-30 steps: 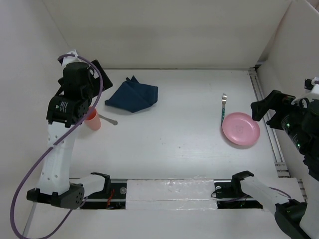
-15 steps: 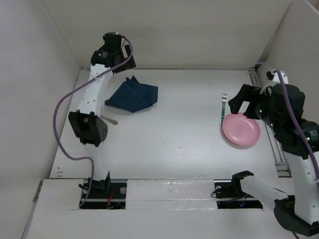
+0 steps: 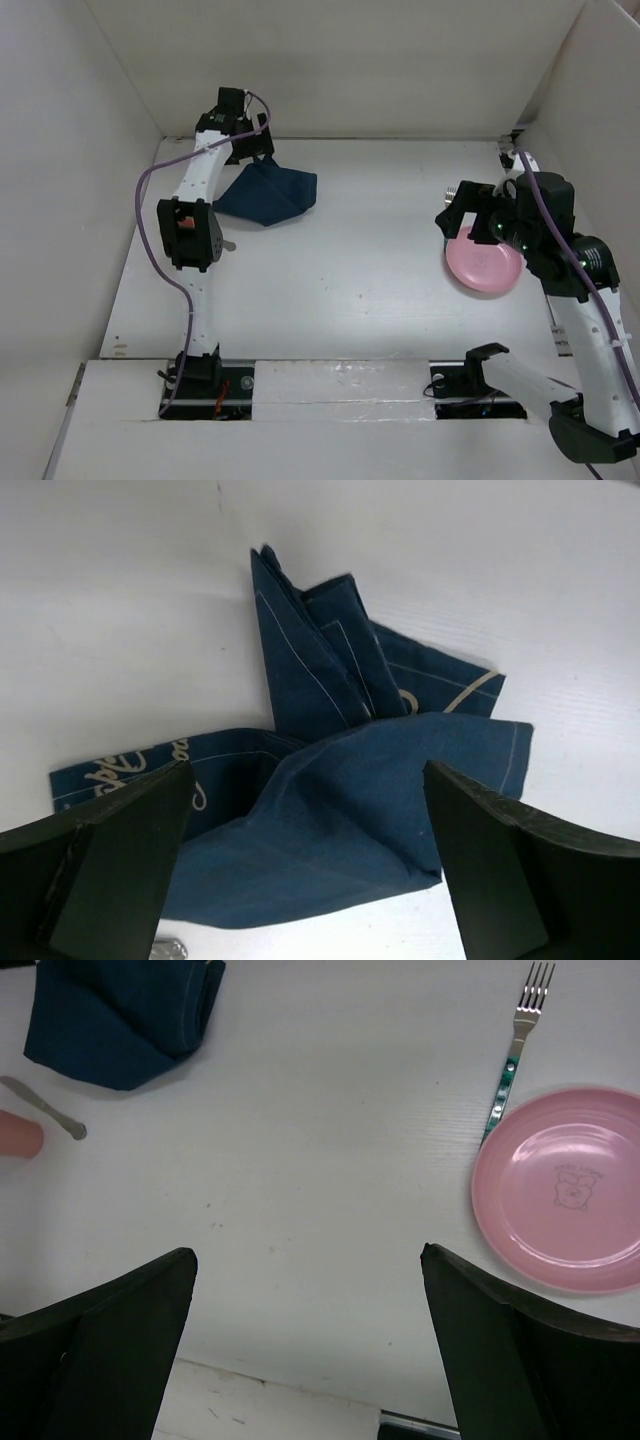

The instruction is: Set the dinner table for one person

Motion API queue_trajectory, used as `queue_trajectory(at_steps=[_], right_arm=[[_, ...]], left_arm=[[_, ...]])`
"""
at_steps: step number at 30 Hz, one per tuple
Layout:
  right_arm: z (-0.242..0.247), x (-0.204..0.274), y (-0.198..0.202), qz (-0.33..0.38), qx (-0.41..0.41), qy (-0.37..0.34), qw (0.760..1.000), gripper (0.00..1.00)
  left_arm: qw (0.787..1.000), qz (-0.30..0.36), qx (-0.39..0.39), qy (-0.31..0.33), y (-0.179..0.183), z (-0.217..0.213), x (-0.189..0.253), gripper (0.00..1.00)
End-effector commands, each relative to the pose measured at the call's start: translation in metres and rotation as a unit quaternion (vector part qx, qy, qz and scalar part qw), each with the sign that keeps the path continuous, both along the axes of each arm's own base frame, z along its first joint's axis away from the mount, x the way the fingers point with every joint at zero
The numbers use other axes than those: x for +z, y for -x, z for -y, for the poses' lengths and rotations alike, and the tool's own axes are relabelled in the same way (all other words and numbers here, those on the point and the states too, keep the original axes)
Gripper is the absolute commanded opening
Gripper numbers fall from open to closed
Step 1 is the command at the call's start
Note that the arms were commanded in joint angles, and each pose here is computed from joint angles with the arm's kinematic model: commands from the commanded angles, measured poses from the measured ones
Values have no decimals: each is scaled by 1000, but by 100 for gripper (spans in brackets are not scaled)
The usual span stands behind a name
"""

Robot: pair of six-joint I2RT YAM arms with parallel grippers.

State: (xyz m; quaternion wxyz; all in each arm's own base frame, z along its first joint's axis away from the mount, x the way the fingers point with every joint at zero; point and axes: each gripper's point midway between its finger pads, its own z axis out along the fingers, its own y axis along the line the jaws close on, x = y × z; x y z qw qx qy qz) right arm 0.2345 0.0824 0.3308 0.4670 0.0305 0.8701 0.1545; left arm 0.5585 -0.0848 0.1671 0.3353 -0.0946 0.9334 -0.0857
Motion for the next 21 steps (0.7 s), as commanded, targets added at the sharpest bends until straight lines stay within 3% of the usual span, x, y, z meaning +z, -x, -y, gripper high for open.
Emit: queue_trajectory(at_steps=[1,3,4,7,9,10,11,12,15,16,21], right_arm=[[-3,19,-6,42,9,-10,999,100],[-4,17,-9,37,9,-9,999,100],[-4,20,-9,41,9,-10,999,100],[-3,22,-6,46,9,-11,999,100],[-2,22,-7,46,5,-9,999,100],[-2,22,-7,46,5,-9,999,100],[-2,22,-7,46,5,-9,999,100],[-4,23,-6,46,10,-12,999,100],[-7,25,-11,52,14,-15,998,100],[-9,21,-11,44,16,-21,999,100],[-11,20,-15,49,20,-24,998,100]], left_arm=[[1000,1,-18,4,6,6,-5,93],[1000,-16,-21,6,9,7,-19,86],[999,-30,-21,4,12,7,-31,73],[999,-41,-12,-14,19,3,-39,71],[999,-40,-10,-15,22,7,-38,60],[999,-29,-10,-14,22,7,-26,47],[1000,-23,-10,-13,23,6,-21,47],[1000,-17,-10,-12,23,6,-14,34],[1000,8,-24,-5,28,19,13,16],[999,14,-33,-1,31,27,19,3],[993,72,-78,42,39,49,76,0]])
